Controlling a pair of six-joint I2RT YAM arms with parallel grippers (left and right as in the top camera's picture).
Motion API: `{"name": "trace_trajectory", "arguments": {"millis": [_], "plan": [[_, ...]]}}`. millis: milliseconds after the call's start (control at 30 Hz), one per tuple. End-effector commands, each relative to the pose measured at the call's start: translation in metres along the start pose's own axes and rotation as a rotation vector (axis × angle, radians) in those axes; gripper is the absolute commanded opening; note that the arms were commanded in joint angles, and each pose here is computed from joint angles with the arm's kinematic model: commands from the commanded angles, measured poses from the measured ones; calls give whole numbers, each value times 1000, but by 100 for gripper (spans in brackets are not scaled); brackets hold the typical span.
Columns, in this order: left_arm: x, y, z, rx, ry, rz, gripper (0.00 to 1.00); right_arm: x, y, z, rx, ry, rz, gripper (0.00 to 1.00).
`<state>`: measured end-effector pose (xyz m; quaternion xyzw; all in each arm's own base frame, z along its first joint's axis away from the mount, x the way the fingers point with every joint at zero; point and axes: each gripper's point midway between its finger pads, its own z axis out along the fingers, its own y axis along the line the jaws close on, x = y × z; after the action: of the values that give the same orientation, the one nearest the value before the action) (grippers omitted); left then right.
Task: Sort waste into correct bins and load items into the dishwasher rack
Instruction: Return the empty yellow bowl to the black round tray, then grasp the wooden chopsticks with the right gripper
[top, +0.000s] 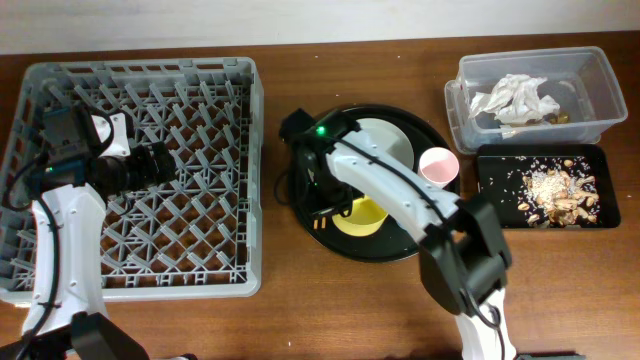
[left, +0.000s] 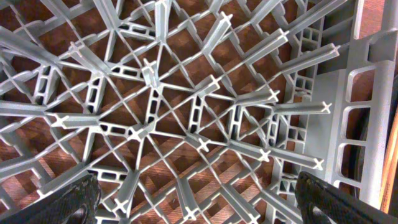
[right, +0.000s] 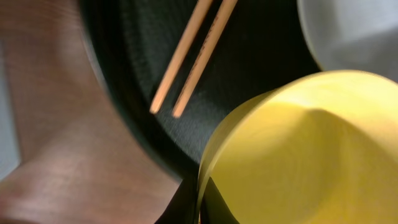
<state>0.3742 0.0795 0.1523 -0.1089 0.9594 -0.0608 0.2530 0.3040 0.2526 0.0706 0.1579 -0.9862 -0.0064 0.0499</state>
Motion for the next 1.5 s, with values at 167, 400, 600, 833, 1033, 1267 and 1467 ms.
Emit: {"name": "trace_trajectory", "arguments": {"millis": [167,400,600,833,1033,1267,1467], "plan": [[-9,0,-7,1,-28,-8,99,-2,0,20,11,40,31,30],[-9,0,-7,1,-28,-8,99,7,14,-31,-84,22,-2,37],[-7,0,-7,1,-22,-9,99,-12,-26,-194,-121,-345,6,50],[-11,-26,-35,33,-53,70,99,-9,-108,-240,-136,-481,189,52],[-7,-58,-40,70,-57,130,99,-30,-66,-195,-145,-385,153,51],[-9,-40,-40,-12,-60,100,99,-66,-19,-100,-92,-324,111,45],[-10,-37,-41,-30,-64,99,99,-67,-16,-32,-73,-276,88,45]]}}
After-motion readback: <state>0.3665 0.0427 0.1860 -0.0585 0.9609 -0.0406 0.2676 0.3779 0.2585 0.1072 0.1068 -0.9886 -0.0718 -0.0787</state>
